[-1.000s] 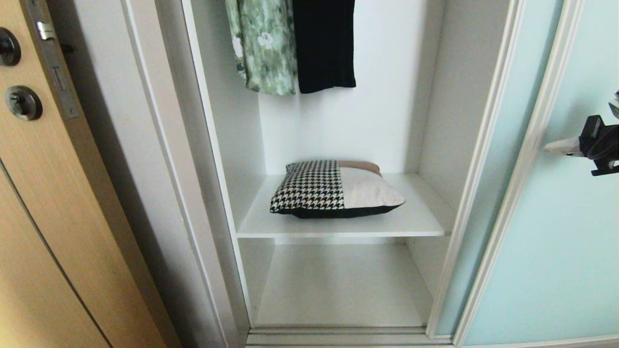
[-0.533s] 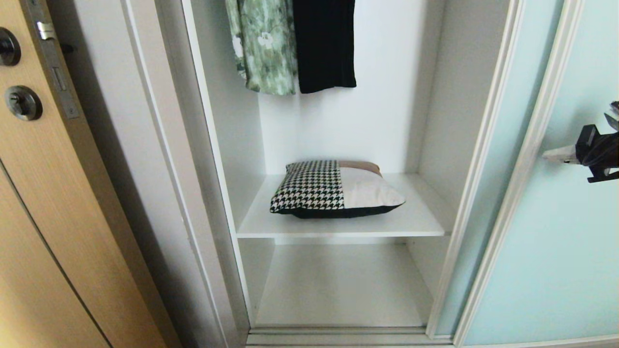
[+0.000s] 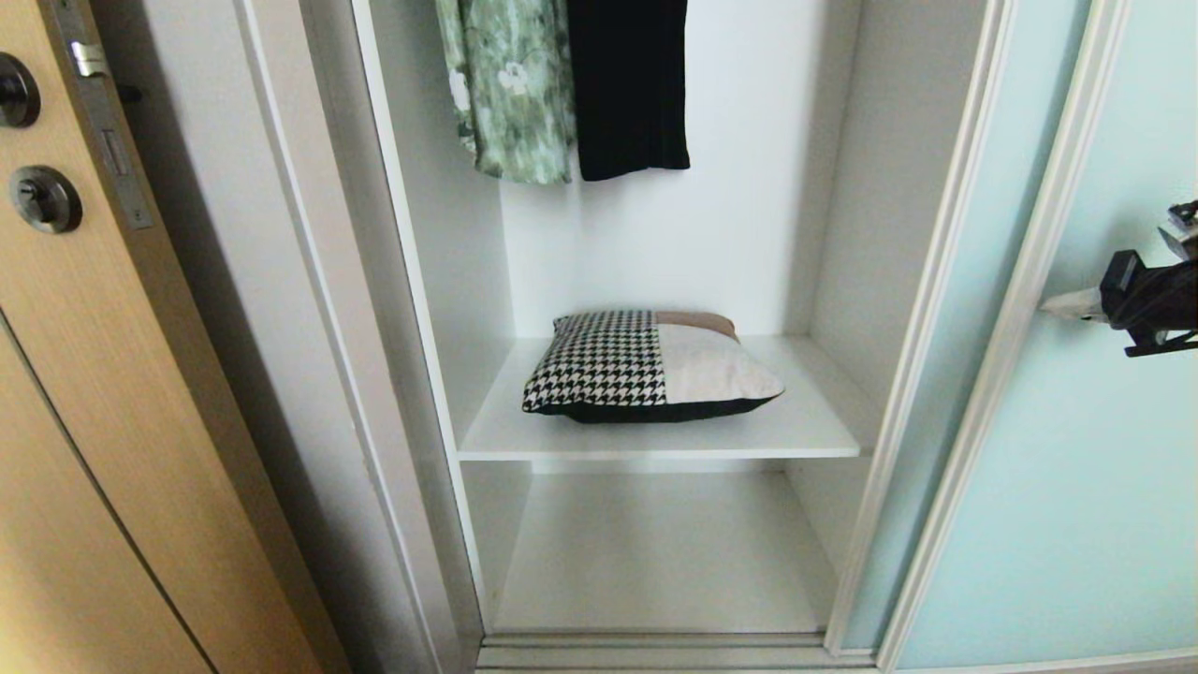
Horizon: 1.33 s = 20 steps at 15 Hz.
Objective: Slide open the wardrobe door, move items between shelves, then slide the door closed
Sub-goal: Close the door
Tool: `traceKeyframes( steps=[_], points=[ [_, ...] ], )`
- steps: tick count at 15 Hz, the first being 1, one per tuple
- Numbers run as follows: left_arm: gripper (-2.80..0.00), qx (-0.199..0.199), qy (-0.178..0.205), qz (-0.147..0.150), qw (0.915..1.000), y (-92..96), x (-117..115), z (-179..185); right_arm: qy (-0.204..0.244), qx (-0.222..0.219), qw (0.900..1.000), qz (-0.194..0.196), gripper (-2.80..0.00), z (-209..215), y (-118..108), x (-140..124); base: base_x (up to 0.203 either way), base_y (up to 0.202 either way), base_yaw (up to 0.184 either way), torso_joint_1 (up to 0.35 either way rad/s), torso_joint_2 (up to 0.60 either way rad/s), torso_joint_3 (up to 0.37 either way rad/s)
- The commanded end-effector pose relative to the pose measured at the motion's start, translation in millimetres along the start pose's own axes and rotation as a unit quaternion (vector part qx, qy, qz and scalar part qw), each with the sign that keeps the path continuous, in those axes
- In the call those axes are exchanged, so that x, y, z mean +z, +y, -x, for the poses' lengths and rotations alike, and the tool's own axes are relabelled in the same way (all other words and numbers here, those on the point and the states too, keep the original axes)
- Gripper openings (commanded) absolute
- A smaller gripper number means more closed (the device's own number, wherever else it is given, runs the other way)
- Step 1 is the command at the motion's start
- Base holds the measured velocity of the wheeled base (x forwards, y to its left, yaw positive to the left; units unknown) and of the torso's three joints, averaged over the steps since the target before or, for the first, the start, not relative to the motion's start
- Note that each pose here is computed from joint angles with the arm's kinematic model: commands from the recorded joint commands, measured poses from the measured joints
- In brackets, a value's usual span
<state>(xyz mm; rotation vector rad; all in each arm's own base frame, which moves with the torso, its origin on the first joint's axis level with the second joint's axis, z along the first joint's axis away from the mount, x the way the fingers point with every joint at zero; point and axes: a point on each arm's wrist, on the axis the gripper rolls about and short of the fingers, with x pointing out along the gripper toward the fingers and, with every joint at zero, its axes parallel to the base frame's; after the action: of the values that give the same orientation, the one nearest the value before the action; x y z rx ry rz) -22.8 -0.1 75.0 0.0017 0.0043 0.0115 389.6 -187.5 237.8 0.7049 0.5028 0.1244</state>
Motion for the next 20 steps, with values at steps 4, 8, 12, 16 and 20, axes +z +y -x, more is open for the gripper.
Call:
traceKeyframes(
  steps=[4,8,12,16,20],
  points=[
    [-2.80,0.000,0.002,0.000,1.0000,0.0,0,0,-0.016,0.003,1.000,-0.014,-2.80,-17,-7,1,0.000,0.000,0.000,0.000,0.00,0.000],
    [-2.80,0.000,0.001,0.000,1.0000,0.0,0,0,-0.008,0.007,1.000,-0.019,-2.80,-22,-1,-2,0.000,0.000,0.000,0.000,0.00,0.000],
    [-2.80,0.000,0.002,0.000,1.0000,0.0,0,0,-0.008,0.019,1.000,-0.009,-2.80,-15,18,-3,0.000,0.000,0.000,0.000,0.00,0.000],
    [-2.80,0.000,0.001,0.000,1.0000,0.0,0,0,0.019,0.026,0.999,-0.010,-2.80,-20,36,-14,0.000,0.000,0.000,0.000,0.00,0.000],
    [-2.80,0.000,0.002,0.000,1.0000,0.0,0,0,0.048,0.050,0.998,0.008,-2.80,-33,69,-32,0.000,0.000,0.000,0.000,0.00,0.000]
  ],
)
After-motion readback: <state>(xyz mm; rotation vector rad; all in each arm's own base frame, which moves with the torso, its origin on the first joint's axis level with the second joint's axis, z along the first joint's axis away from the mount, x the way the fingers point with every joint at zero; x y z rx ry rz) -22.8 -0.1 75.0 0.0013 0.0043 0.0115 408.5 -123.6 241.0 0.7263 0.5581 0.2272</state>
